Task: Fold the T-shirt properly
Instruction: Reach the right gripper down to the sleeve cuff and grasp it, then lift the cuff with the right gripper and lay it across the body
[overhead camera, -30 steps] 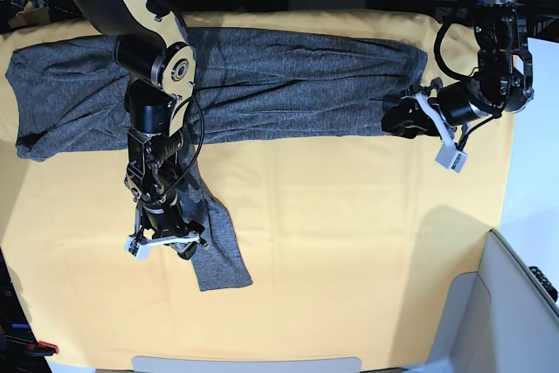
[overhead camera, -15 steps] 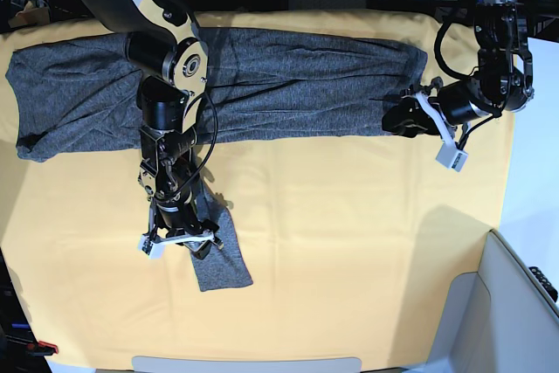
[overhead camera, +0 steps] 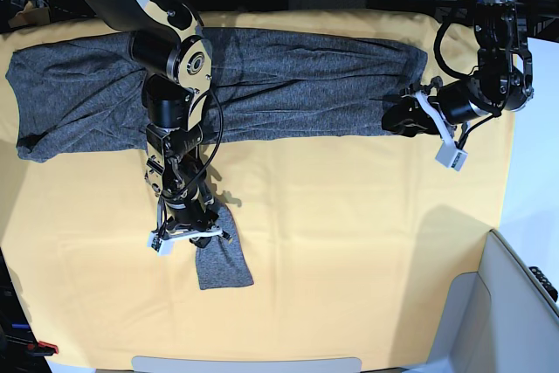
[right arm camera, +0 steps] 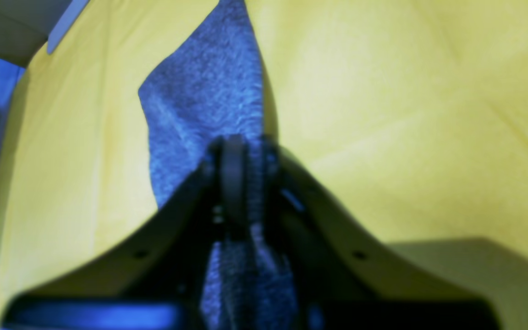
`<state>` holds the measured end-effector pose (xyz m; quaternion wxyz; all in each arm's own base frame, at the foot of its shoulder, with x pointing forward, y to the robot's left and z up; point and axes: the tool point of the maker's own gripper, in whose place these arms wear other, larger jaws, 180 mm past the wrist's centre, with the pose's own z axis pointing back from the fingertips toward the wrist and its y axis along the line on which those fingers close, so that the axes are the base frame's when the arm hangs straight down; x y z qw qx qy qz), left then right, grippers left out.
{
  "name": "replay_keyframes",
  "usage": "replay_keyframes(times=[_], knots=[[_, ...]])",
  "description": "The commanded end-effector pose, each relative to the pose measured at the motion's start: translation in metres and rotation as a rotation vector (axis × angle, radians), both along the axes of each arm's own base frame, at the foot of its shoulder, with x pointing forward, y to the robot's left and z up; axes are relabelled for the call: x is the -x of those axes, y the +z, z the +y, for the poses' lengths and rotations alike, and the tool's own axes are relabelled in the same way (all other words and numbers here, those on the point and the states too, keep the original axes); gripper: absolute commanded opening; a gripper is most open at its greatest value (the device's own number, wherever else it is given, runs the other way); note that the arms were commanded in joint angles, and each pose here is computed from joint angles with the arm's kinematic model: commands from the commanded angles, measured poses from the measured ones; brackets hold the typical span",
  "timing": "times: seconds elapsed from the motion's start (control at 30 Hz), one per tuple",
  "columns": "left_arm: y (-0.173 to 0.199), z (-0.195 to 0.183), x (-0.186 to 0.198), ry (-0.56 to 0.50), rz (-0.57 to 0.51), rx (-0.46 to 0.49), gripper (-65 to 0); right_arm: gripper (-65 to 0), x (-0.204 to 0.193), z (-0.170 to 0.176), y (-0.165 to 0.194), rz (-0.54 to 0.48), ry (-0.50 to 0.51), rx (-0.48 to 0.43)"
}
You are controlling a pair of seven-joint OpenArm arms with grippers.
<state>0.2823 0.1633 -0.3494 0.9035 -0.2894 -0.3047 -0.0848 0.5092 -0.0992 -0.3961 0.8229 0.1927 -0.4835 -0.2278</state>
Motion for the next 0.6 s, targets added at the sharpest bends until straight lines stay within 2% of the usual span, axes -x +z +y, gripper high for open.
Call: replay_keyframes(times=[0.0, 0.1, 0.23, 0.33, 0.43, 0.57], knots=[[0.015, 0.002, -0.010, 0.002, -0.054, 0.010, -44.9, -65.0, -0.008, 0.017, 0.012, -0.013, 0.062, 0.013], [0.018, 0.004, -0.013, 0.014, -0.068, 0.012, -45.0, -65.0, -0.004, 0.038, 0.016, -0.044, 0.175, 0.125], [0.026, 0.006, -0.016, 0.016, -0.094, 0.009, -48.9, -65.0, 0.016, 0.070, 0.036, -0.164, 0.314, 0.283], [0.046, 0.020, -0.023, 0.056, -0.161, -0.007, -49.6, -65.0, 0.046, 0.098, 0.057, -0.279, 0.417, 0.371], [0.063, 0.035, -0.027, 0.096, -0.213, -0.025, -49.7, -65.0, 0.083, 0.122, 0.076, -0.381, 0.509, 0.422], [0.073, 0.053, -0.028, 0.147, -0.240, -0.040, -49.7, -65.0, 0.133, 0.135, 0.105, -0.501, 0.569, 0.530]])
